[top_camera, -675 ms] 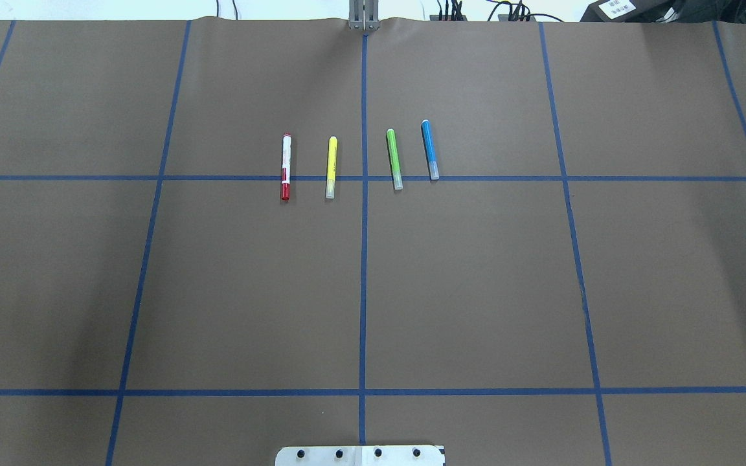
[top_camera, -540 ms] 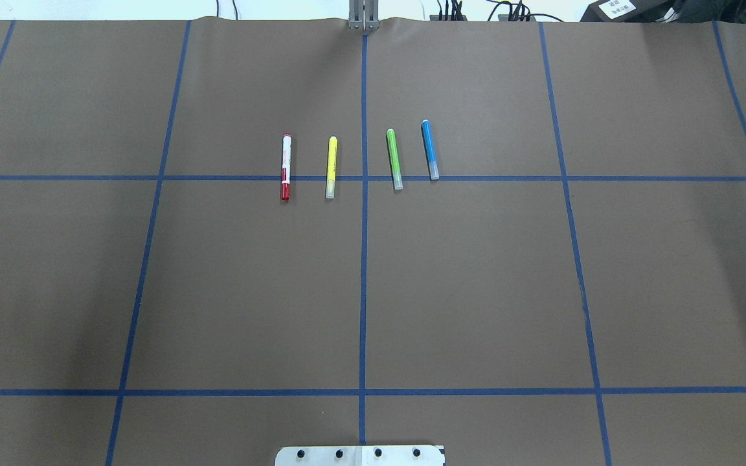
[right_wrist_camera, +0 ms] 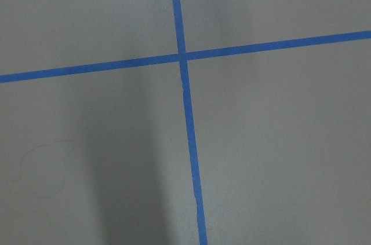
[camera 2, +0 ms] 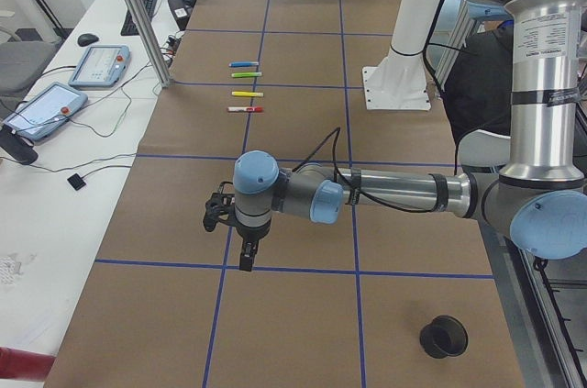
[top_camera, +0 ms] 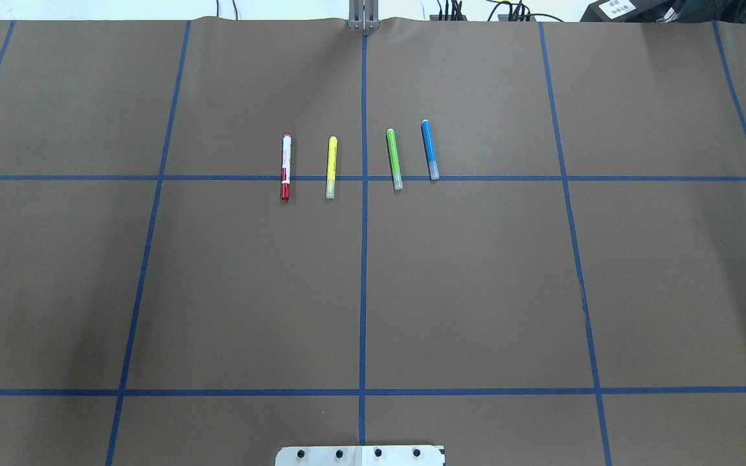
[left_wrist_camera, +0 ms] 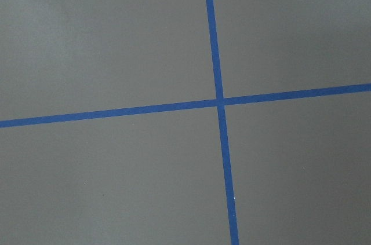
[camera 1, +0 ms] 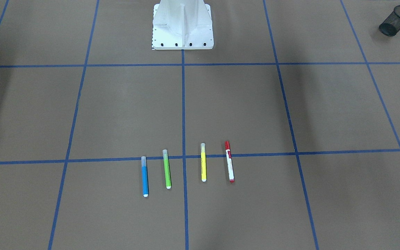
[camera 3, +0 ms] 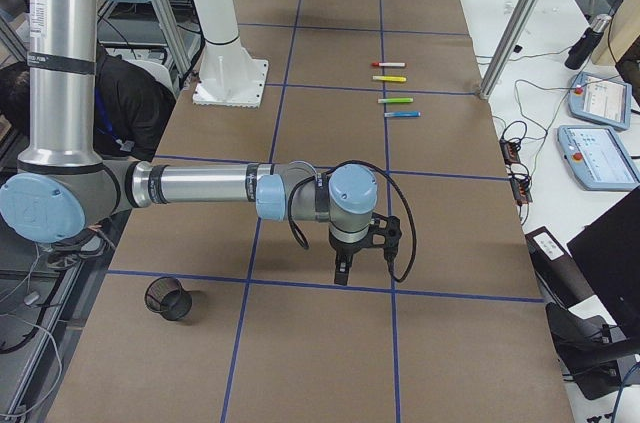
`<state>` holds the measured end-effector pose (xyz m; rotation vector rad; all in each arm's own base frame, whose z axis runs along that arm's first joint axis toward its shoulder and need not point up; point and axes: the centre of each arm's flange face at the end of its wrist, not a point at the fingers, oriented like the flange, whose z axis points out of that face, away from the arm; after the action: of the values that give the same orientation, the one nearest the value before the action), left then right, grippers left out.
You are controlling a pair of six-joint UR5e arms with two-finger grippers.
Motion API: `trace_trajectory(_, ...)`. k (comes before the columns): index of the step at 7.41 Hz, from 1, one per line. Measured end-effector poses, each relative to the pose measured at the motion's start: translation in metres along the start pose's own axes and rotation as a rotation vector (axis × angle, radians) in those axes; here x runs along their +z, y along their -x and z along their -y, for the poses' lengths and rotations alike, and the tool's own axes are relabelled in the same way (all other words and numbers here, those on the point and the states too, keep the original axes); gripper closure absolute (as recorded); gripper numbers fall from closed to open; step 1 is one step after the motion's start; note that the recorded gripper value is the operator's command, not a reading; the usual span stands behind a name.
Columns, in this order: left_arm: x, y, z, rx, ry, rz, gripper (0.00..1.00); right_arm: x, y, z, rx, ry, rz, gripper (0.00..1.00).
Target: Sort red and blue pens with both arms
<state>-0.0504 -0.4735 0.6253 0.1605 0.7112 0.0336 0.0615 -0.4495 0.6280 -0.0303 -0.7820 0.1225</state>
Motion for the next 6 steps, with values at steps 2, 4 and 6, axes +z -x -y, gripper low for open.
trace_trajectory(2, 0.0000, -0.0001, -0.0007, -0.001, 0.001, -0.002, 0.00, -0.0010, 0.0014, 0.0005, -0.002, -0.002, 0.003, 0.00)
trace_trajectory(4, 0.0001, -0.0006, -0.0007, -0.001, 0.001, -0.005, 0.00, -0.0015, 0.0022, 0.0007, -0.003, -0.002, 0.006, 0.00)
trace_trajectory(6, 0.0001, -0.0012, -0.0009, -0.001, 0.001, -0.006, 0.00, -0.0015, 0.0025, 0.0010, -0.003, -0.002, 0.007, 0.00)
